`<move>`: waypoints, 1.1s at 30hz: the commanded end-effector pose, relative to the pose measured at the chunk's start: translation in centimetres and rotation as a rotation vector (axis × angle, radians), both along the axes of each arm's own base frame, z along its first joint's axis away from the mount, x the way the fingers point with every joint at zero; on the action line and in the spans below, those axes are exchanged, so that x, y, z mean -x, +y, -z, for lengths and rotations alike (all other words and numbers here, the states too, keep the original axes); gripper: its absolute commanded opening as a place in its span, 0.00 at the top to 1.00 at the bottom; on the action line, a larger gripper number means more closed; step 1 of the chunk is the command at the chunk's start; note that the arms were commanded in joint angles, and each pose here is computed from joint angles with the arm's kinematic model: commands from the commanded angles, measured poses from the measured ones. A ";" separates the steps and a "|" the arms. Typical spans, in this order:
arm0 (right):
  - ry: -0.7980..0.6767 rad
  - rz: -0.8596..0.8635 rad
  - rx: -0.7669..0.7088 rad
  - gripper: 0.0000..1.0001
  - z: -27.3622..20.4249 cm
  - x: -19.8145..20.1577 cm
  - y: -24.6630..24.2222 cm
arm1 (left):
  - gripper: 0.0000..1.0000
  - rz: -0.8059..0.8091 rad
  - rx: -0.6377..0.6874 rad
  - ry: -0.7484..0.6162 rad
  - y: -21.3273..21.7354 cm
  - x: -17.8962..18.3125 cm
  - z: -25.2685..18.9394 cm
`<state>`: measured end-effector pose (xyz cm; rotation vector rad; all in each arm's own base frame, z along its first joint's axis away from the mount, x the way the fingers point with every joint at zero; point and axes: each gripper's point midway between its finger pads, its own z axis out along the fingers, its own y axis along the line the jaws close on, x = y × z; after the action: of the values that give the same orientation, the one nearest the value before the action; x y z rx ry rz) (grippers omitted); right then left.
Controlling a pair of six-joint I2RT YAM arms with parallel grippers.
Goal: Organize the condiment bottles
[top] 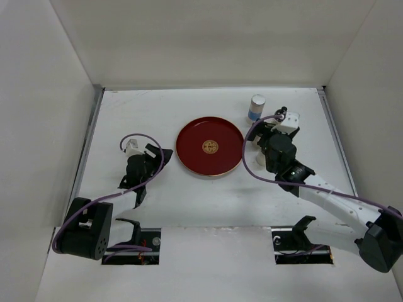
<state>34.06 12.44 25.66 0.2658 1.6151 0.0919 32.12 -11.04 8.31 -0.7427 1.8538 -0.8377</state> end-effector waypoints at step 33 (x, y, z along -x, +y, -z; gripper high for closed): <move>0.392 0.131 -0.002 0.01 13.4 -1.9 -3.9 | 0.33 -0.004 0.026 -0.112 -0.2 -0.5 -2.3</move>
<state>34.92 7.62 11.49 0.3686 1.9990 -0.1404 32.42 -11.21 9.54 -0.7192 1.7923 -0.8602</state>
